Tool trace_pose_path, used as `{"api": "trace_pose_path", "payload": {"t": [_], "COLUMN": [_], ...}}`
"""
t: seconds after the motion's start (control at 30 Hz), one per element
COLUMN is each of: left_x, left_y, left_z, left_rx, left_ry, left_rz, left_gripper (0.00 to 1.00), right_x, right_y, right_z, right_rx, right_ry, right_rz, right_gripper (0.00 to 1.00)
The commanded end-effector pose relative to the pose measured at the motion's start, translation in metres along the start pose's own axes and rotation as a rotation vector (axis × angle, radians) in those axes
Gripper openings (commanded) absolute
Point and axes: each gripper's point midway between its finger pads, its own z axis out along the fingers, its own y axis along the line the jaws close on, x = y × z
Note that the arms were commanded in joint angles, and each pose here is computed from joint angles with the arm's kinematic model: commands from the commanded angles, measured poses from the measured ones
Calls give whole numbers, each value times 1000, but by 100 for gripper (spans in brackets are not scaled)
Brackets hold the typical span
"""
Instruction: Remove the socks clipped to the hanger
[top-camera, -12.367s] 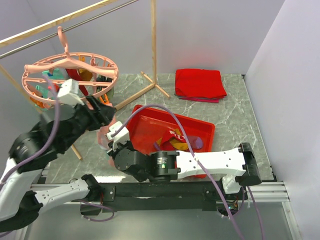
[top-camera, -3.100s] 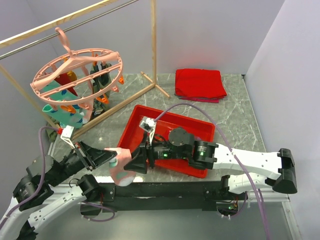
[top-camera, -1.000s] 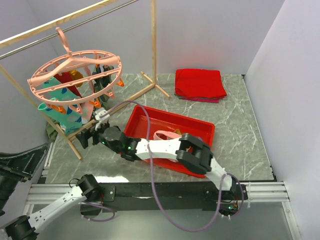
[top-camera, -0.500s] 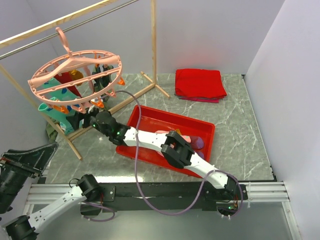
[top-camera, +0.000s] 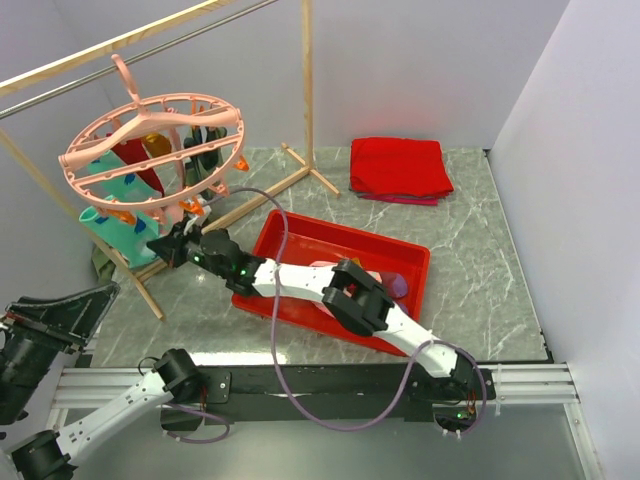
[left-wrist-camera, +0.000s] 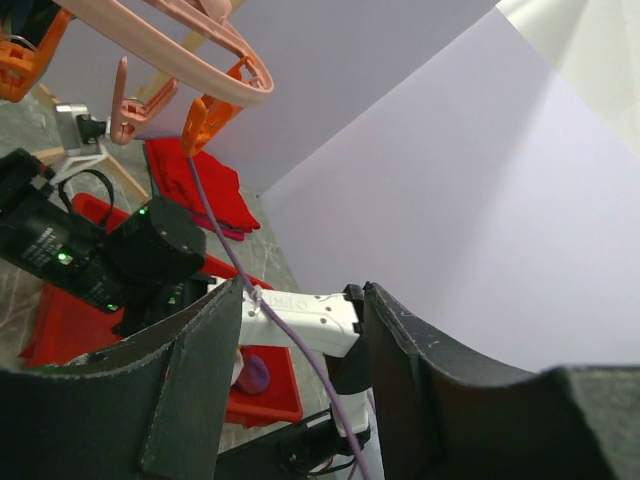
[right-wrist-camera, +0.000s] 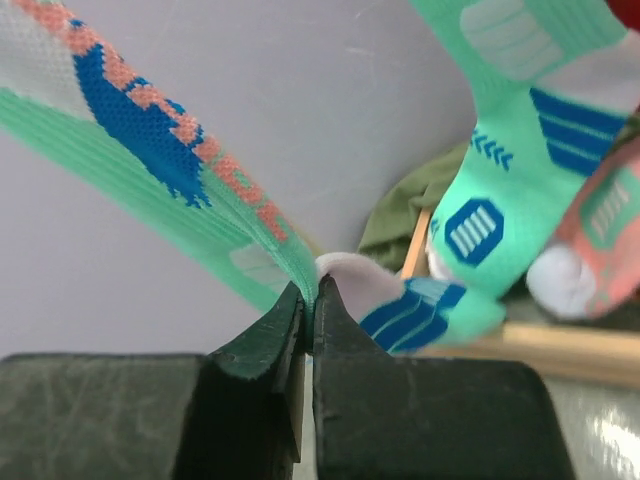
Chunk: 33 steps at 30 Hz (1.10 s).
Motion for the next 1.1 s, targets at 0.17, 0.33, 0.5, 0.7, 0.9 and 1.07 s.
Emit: {"api": "trace_pose_path", "payload": {"t": [0.17,0.33,0.5,0.7,0.9,1.07], "left_x": [-16,-14,-4,10,6,3], "left_y": [-29,-48,-64,-64,-51,-39], "left_z": [10,17,27,41,49,56], "left_rx": [79,129,169,132,31,-30], "left_ry": [-45,-11,42,93,71,27], "left_rz": [-46,-55,-80,-90,-71,-38], "left_gripper": [56,57,60,58,50,54], "right_x": [-126,-150,-150,-140,-133,-135], "right_y": [109,132,147,159,159,159], "right_z": [-73,-109,-156,-201,-233,-254], "right_rx": [-171,-176,-217,-277,-307,-380], "right_ry": [-146,-89,2,124,201,259], "right_rz": [174,265,331,367,391,405], "right_gripper": [0,0,0,0,0,0]}}
